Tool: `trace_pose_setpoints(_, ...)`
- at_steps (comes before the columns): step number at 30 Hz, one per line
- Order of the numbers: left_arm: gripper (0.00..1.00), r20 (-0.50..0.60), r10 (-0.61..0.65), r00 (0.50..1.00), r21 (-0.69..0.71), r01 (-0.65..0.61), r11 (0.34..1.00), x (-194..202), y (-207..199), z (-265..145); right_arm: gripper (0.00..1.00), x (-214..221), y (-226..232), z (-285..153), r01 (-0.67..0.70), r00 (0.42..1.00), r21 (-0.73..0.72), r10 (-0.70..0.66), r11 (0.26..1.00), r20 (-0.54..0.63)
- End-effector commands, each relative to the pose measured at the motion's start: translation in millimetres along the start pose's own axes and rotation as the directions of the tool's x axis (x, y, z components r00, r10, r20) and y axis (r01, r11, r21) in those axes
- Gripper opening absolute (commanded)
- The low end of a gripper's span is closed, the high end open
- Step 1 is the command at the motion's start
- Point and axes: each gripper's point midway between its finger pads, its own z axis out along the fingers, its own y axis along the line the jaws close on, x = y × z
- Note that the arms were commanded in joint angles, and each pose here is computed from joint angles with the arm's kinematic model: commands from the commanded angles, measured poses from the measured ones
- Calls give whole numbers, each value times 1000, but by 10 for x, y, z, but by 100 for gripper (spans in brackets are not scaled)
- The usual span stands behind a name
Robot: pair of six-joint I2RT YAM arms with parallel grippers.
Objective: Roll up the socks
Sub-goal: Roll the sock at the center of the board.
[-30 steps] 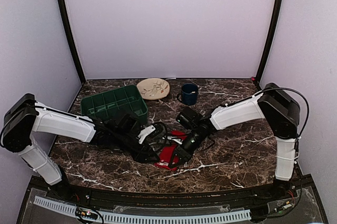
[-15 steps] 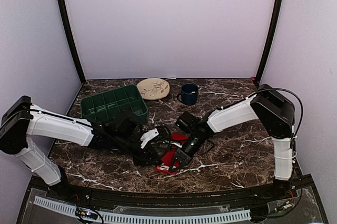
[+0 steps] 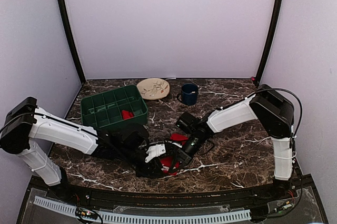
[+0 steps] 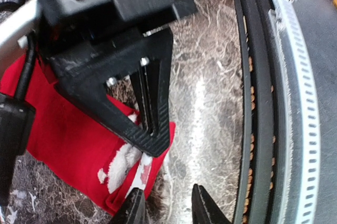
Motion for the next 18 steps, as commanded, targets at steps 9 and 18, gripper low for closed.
trace_pose_setpoints(9,33,-76,163,984,-118,-171,978,99,125,140,0,47,-28,14,-25,1000,-21,25,999,-7)
trace_pose_setpoints(18,31,-110,228,967,-171,-245,954,130,170,222,0,49,-22,17,-23,1000,-29,23,999,-9)
